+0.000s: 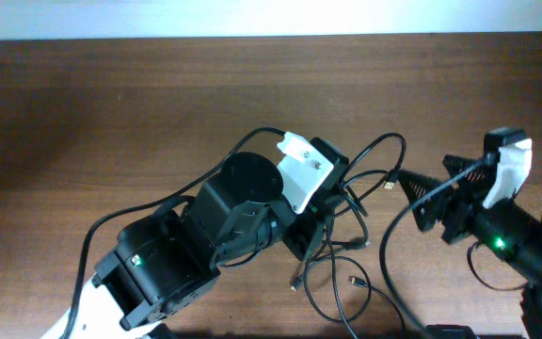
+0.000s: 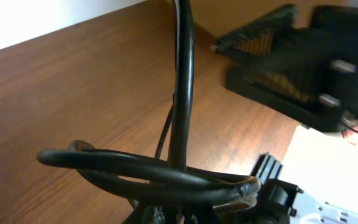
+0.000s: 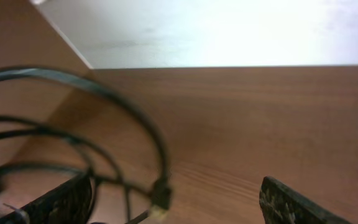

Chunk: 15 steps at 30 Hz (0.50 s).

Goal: Untangle cables

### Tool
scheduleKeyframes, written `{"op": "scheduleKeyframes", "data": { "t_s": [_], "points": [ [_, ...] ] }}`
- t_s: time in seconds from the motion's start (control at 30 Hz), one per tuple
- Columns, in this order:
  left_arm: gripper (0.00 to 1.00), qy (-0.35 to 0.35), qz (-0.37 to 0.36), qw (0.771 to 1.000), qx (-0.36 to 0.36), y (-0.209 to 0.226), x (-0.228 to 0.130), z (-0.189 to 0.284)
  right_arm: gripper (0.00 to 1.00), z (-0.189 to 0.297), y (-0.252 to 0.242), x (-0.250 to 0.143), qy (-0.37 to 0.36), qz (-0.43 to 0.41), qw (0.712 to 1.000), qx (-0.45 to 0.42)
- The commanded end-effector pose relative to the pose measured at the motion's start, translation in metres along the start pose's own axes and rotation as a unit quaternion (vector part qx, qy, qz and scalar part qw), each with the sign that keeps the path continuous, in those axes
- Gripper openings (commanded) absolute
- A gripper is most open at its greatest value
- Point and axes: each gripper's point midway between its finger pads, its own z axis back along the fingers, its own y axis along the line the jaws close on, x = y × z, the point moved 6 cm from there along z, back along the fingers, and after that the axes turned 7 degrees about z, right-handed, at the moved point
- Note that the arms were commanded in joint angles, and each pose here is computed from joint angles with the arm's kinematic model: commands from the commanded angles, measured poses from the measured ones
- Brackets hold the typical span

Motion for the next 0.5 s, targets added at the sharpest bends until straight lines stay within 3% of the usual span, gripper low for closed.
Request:
{"op": "scheduleKeyframes", "data": {
  "t_s": [0.0,0.07,0.27,0.43,0.47],
  "points": [
    [0.0,-0.02,0.021,0.999,0.019,0.003,0.006,0.004,0.85,0.016,0.035,0.003,-0.025,0.069,0.99,0.121],
    [0.0,-0.024,0.048,0.998,0.016,0.003,0.007,0.004,0.85,0.023,0.053,0.002,-0.038,0.116,0.973,0.198],
    [0.0,-0.026,0.081,0.996,-0.017,-0.005,0.011,0.003,0.8,0.028,0.064,0.002,-0.044,0.122,0.96,0.248],
    [0.0,-0.003,0.075,0.993,-0.089,-0.021,0.012,-0.011,0.69,0.028,0.064,0.001,-0.044,0.121,0.96,0.249],
    [0.0,-0.002,0.075,0.993,-0.095,-0.022,0.012,-0.012,0.63,0.027,0.063,0.002,-0.043,0.121,0.961,0.243]
  ]
}}
